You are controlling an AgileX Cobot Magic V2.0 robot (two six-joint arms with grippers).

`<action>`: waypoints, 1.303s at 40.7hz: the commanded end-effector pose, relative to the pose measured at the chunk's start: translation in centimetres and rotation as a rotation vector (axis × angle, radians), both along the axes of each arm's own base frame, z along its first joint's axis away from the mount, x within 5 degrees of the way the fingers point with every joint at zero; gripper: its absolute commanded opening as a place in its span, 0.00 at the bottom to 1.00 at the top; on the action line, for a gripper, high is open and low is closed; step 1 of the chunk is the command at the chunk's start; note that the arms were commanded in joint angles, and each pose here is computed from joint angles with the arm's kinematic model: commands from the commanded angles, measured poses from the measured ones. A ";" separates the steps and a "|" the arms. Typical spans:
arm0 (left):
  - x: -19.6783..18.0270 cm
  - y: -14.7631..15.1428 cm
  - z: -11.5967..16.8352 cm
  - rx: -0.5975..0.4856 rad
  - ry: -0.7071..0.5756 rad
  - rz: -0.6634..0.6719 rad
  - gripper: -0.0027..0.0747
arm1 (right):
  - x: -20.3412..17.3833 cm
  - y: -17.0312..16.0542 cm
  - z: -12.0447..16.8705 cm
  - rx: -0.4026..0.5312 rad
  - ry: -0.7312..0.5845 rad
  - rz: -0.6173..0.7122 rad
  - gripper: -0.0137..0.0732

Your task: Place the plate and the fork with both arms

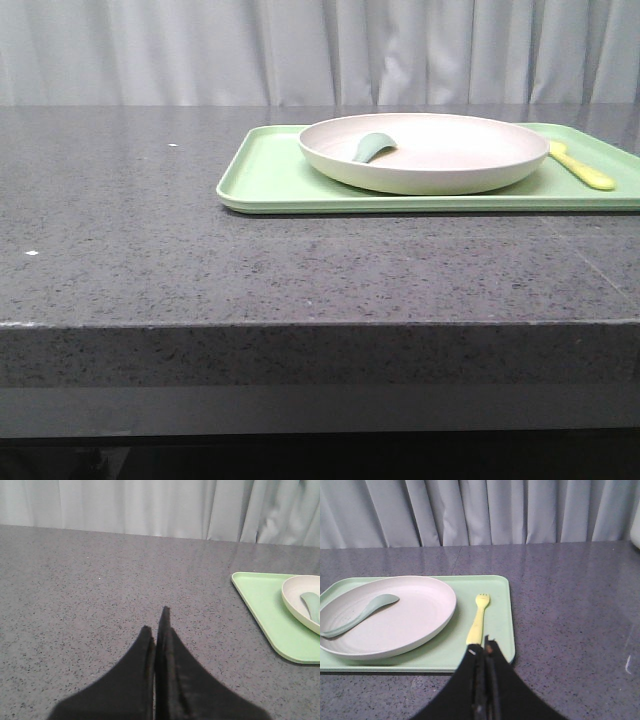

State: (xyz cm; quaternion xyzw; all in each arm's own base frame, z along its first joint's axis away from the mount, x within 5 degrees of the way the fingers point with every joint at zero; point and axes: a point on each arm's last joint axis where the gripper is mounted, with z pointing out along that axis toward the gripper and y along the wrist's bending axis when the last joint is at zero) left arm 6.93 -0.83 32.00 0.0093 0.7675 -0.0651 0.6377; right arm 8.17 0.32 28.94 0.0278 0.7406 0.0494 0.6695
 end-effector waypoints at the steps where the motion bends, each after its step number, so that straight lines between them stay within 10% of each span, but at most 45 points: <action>1: 0.1 0.0 1.5 -0.016 -0.092 0.006 0.01 | 0.0 -0.1 1.6 -0.012 -0.108 -0.012 0.08; 53: -1.5 0.7 -11.4 -0.029 -0.213 0.087 0.01 | 0.0 -0.1 1.5 -0.012 -0.105 -0.012 0.08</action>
